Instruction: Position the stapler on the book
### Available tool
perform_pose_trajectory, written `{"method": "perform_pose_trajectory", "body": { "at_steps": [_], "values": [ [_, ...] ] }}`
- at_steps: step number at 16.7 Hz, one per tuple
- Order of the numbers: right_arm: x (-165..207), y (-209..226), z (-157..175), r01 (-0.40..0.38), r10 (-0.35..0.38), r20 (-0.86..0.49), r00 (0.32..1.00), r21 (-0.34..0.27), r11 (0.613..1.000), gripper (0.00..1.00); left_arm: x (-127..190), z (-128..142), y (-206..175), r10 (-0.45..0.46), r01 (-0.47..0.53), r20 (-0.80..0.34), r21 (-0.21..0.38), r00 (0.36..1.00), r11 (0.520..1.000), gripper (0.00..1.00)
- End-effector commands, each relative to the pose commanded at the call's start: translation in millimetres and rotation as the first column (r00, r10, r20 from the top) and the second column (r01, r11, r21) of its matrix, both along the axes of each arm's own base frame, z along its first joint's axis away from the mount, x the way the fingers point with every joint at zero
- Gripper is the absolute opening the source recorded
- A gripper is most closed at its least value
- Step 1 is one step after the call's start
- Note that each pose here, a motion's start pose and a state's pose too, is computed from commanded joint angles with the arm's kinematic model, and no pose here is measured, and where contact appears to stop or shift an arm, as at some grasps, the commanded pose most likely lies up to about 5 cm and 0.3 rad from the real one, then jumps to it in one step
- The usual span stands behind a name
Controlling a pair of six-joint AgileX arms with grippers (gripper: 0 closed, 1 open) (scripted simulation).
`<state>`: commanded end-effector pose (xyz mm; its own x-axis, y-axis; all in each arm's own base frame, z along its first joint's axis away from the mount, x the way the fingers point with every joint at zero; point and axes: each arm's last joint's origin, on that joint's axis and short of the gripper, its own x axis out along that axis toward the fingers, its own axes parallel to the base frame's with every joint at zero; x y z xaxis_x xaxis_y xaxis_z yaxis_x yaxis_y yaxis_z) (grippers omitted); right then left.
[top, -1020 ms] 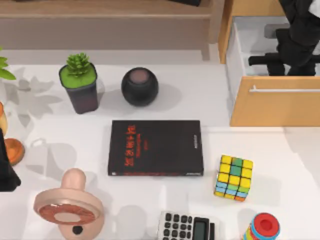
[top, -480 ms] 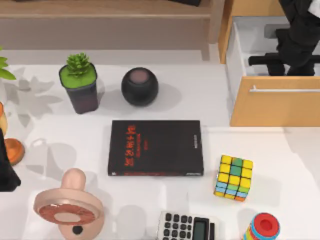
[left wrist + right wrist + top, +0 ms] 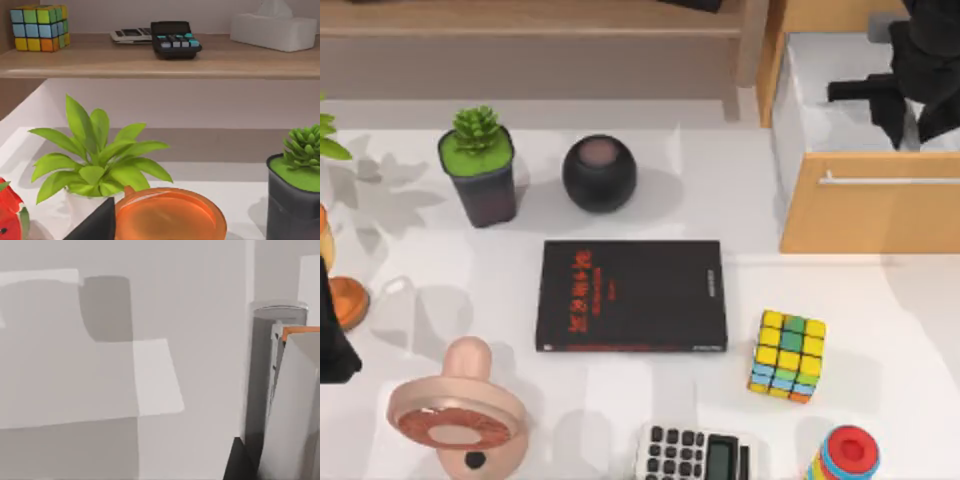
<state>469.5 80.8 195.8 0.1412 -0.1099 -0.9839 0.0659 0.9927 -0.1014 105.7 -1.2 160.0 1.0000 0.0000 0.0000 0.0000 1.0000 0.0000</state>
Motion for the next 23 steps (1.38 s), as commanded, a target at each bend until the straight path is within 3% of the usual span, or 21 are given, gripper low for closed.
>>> {"method": "perform_pose_trajectory", "body": {
  "at_steps": [4,8,11,16,19,23],
  "values": [
    [-32.0,19.9,79.4,0.109,-0.094,0.147,0.985,-0.097,0.989,0.00,0.0,0.0,0.0,0.000,0.000,0.000,0.000,1.000,1.000,1.00],
    [-77.4,86.6,104.4,0.097,-0.077,0.155,0.985,-0.131,0.987,0.00,0.0,0.0,0.0,0.000,0.000,0.000,0.000,1.000,1.000,1.00],
    [-104.7,148.2,92.6,0.032,-0.019,0.116,0.993,-0.104,0.994,0.00,0.0,0.0,0.0,0.000,0.000,0.000,0.000,1.000,1.000,1.00],
    [-133.1,231.3,38.8,-0.079,0.079,-0.006,0.997,-0.010,0.997,0.00,0.0,0.0,0.0,0.000,0.000,0.000,0.000,1.000,1.000,1.00],
    [-132.9,253.0,15.6,-0.082,0.084,-0.033,0.996,0.056,0.995,0.00,0.0,0.0,0.0,0.000,0.000,0.000,0.000,1.000,1.000,1.00],
    [-129.7,264.2,-6.2,-0.054,0.058,-0.046,0.997,0.083,0.995,0.00,0.0,0.0,0.0,0.000,0.000,0.000,0.000,1.000,1.000,1.00]
  ]
}}
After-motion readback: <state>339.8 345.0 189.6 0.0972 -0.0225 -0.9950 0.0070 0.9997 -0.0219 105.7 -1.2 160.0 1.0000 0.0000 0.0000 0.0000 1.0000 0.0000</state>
